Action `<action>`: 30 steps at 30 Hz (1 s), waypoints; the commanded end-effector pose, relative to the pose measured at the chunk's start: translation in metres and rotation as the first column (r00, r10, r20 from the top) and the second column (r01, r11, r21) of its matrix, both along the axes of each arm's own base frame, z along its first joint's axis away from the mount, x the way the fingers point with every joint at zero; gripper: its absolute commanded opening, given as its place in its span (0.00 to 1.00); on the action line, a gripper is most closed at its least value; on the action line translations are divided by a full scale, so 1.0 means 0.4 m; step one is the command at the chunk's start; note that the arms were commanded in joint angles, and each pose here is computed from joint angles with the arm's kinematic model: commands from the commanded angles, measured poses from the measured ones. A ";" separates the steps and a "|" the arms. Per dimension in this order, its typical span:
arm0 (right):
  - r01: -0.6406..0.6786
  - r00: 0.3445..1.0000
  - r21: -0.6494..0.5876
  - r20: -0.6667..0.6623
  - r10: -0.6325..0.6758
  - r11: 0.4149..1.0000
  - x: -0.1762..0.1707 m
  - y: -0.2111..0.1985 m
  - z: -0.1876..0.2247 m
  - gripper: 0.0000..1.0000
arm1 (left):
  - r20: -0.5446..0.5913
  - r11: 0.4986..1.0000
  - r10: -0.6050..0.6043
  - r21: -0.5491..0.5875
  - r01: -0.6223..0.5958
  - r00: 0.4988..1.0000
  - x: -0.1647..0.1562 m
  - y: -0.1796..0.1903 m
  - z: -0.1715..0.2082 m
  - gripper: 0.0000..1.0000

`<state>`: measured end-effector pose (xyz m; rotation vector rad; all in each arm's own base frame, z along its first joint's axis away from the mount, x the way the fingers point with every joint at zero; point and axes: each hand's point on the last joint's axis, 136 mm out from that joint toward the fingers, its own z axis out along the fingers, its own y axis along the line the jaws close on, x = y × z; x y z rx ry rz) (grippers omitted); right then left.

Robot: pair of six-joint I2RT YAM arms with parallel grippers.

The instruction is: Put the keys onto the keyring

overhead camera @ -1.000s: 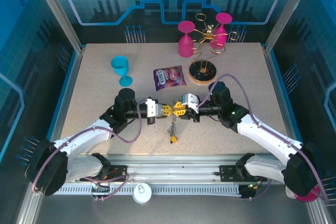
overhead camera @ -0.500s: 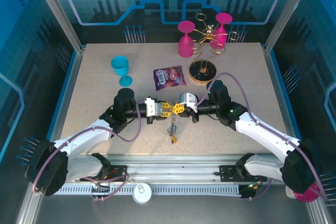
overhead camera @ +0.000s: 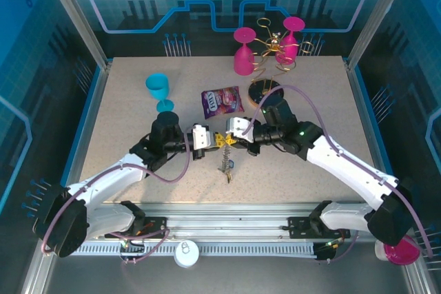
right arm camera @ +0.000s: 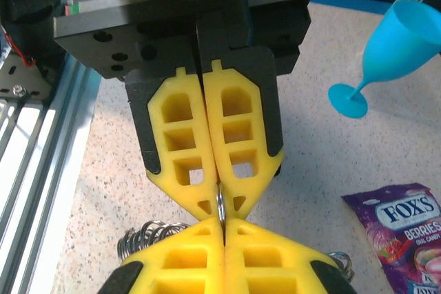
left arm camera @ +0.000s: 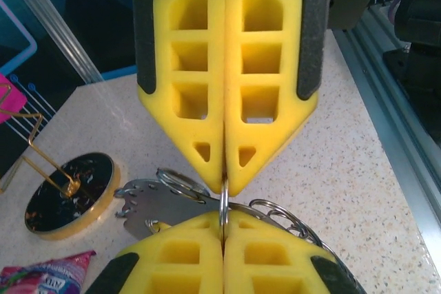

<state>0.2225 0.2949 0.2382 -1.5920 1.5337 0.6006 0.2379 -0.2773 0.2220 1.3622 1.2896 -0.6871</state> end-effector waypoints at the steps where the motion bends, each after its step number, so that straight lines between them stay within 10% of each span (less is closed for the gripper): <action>1: -0.029 1.000 -0.113 -0.005 0.029 0.993 -0.024 0.000 -0.011 0.00 | 0.035 0.999 0.013 0.028 -0.014 0.999 0.009 0.001 0.021 0.06; 6: -0.034 0.999 -0.128 0.007 0.035 0.991 -0.028 0.004 0.007 0.00 | 0.034 0.999 0.006 0.034 -0.007 0.999 0.005 0.001 0.020 0.00; 16: 0.000 1.000 0.227 0.015 -0.004 0.974 -0.022 -0.010 0.080 0.21 | 0.067 0.993 -0.076 -0.088 0.081 0.995 -0.040 -0.012 0.053 0.00; 30: 0.003 1.000 0.241 -0.022 0.002 0.970 -0.020 -0.012 0.028 0.19 | 0.060 0.981 -0.126 -0.140 0.133 0.990 -0.061 -0.020 0.066 0.00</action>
